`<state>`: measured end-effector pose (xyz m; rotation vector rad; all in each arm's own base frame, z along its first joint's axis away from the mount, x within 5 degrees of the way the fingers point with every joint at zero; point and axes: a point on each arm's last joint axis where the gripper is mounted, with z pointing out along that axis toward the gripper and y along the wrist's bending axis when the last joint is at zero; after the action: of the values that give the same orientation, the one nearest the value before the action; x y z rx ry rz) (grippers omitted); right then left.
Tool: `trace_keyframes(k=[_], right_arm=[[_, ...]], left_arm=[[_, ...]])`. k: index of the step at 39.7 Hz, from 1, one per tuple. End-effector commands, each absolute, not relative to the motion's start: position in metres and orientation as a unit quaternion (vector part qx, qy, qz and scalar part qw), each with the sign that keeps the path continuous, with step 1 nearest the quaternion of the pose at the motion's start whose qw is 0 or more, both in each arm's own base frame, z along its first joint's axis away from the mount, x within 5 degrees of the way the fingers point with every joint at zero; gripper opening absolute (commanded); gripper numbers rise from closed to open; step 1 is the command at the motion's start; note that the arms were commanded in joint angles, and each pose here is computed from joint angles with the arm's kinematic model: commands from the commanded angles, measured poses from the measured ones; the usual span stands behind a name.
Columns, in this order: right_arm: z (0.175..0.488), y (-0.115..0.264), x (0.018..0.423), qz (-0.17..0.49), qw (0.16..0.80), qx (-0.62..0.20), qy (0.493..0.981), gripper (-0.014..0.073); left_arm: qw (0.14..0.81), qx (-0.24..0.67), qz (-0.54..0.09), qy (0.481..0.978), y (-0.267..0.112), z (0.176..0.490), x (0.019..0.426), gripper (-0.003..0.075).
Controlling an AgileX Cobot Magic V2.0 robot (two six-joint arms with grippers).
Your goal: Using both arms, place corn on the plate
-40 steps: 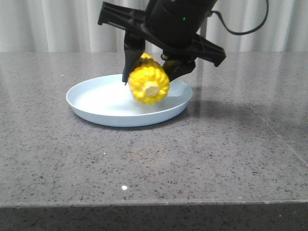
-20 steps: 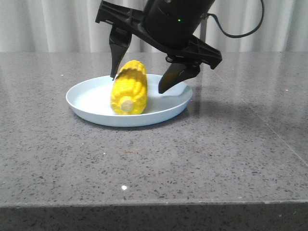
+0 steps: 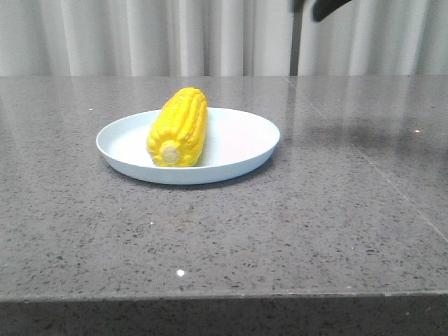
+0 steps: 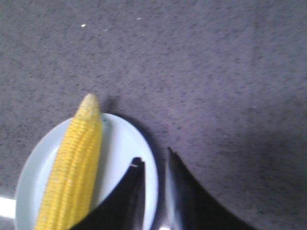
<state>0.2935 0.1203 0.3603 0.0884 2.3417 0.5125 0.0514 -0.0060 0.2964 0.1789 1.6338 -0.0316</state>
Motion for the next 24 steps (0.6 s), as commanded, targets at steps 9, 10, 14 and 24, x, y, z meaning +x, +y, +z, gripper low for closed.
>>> trace_keyframes(k=[9,10,14,24], right_arm=[[0.398,0.052,0.271,0.093,0.438,0.020,0.894,-0.0115],[0.398,0.048,0.267,0.077,0.445,0.017,0.892,-0.0115],[0.394,0.037,0.247,0.036,0.477,-0.002,0.878,-0.0115],[0.354,0.027,0.182,0.041,0.545,-0.023,0.837,-0.0115]], left_arm=[[0.712,0.079,-0.015,0.697,-0.006,0.311,0.051,-0.0020],[0.712,0.079,-0.015,0.697,-0.006,0.311,0.051,-0.0020],[0.712,0.079,-0.015,0.697,-0.006,0.311,0.051,-0.0020],[0.712,0.079,-0.015,0.697,-0.006,0.311,0.051,-0.0020]])
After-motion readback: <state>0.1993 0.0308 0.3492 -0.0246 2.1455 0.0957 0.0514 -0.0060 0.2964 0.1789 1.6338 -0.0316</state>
